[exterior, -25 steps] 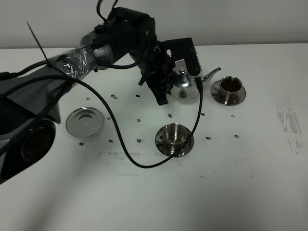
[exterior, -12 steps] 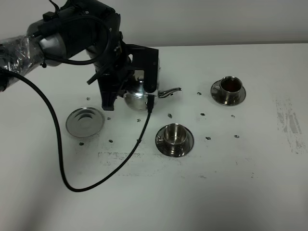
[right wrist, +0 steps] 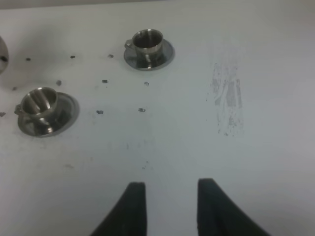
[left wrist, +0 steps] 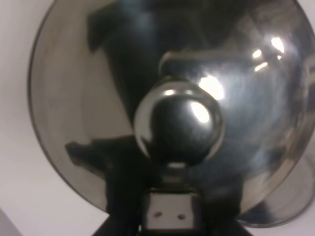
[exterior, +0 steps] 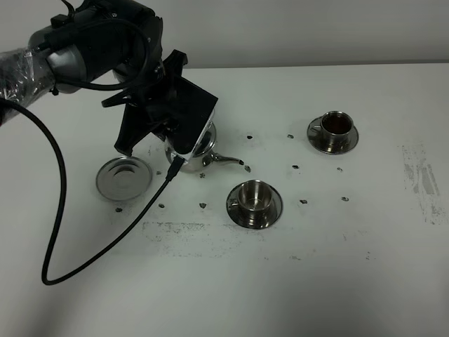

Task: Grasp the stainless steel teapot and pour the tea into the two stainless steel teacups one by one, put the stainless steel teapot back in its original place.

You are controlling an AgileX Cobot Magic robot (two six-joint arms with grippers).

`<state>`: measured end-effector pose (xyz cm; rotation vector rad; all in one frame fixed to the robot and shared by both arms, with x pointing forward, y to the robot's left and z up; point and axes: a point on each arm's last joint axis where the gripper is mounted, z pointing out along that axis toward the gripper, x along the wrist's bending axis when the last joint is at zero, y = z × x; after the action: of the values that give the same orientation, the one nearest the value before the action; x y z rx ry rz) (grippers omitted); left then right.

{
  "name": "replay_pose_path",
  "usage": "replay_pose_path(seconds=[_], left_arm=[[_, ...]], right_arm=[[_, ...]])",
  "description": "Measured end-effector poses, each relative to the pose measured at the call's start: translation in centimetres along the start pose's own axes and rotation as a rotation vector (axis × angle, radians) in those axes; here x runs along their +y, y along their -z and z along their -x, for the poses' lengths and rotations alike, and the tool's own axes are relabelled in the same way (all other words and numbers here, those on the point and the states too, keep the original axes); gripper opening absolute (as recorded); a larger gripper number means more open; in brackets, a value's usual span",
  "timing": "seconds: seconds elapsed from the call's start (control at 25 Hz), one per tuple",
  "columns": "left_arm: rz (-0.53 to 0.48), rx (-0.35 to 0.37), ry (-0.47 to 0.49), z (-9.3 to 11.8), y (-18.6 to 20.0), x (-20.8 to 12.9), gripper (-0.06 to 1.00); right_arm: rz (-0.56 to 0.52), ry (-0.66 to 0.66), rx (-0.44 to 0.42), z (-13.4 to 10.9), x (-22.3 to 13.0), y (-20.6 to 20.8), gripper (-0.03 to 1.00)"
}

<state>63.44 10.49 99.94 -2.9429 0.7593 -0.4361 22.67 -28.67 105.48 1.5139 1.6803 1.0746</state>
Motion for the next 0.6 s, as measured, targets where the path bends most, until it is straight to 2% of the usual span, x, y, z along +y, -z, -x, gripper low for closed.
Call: replay_pose_path(seconds=[0.32,0.6], left_arm=[[-0.073,0.039,-0.109,-0.4,0.3,1.2,0.19],[-0.124,0.026,-0.175,-0.5,-0.6,2.2,0.19]], right_arm=[[0.0,0.0,0.0,0.0,0.0,0.0,0.24],[0.0,0.0,0.0,0.0,0.0,0.0,0.24]])
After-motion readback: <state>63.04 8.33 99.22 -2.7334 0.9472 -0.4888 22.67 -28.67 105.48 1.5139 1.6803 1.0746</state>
